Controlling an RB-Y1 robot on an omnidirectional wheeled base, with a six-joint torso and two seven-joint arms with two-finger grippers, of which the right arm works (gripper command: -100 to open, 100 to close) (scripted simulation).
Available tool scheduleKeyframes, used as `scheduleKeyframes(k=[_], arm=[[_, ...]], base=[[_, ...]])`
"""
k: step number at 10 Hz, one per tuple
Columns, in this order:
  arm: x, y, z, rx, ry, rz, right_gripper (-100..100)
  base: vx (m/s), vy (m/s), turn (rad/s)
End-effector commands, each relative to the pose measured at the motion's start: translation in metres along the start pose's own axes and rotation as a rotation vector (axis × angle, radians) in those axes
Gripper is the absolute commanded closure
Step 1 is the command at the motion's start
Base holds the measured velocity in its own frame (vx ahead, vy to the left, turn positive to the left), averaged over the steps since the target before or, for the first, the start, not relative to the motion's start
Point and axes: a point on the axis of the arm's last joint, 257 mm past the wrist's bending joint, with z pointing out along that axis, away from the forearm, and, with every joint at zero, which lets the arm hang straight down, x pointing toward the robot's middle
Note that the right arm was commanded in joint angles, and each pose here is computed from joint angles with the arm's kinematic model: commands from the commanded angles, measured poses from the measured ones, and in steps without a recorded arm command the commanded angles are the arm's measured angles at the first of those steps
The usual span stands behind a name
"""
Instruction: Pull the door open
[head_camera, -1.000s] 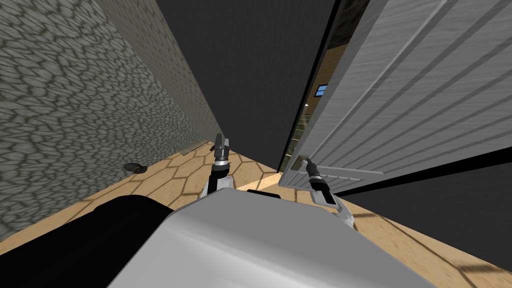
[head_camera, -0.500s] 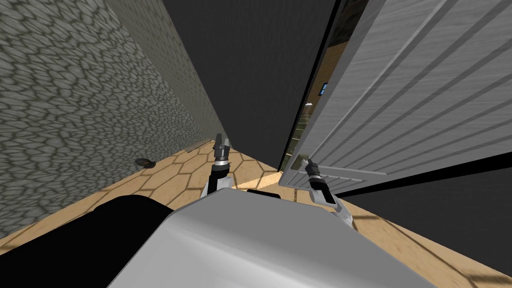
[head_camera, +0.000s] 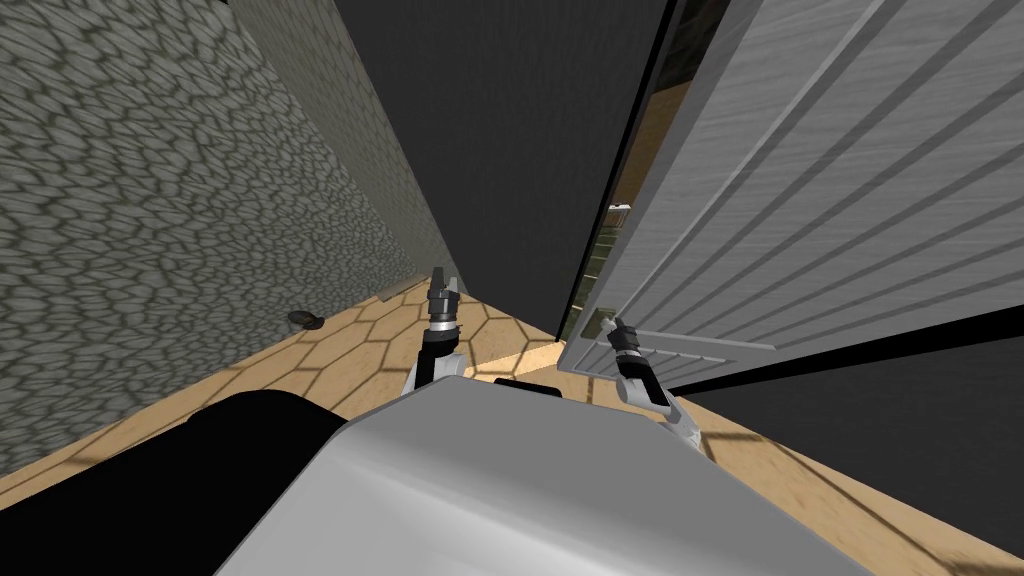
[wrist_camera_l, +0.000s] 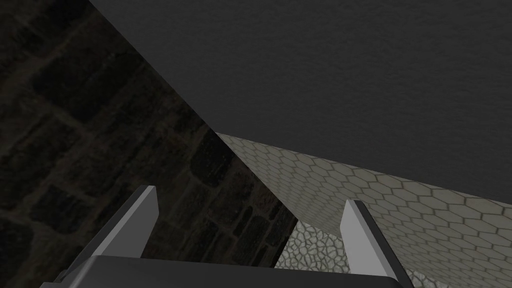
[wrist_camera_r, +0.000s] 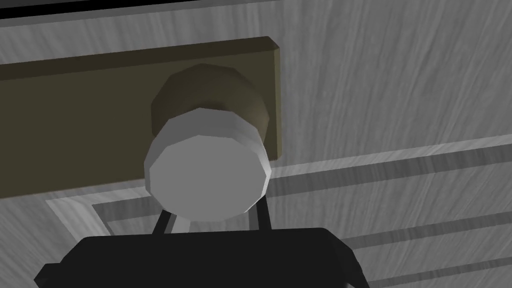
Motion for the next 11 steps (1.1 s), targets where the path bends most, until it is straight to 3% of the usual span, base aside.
scheduleKeyframes(k=[1,2,3,6,8,11], arm=[[0.0137,0.0061,0.0052,-0.021,0.014,0.099,100],[0.0137,0.0061,0.0052,-0.021,0.014,0.102,100],[0.0144,0.0055,0.0062,-0.020,0.007,0.175,100],[0.0151,0.0047,0.0071,-0.018,0.001,0.254,100],[0.0168,0.0027,0.0087,-0.014,-0.011,0.385,100],[0.0175,0.0016,0.0095,-0.012,-0.018,0.480,100]], base=[[-0.062,-0.036,0.068],[-0.052,-0.027,0.053],[-0.060,-0.035,0.068],[-0.052,-0.028,0.058],[-0.065,-0.042,0.105],[-0.063,-0.033,0.062]])
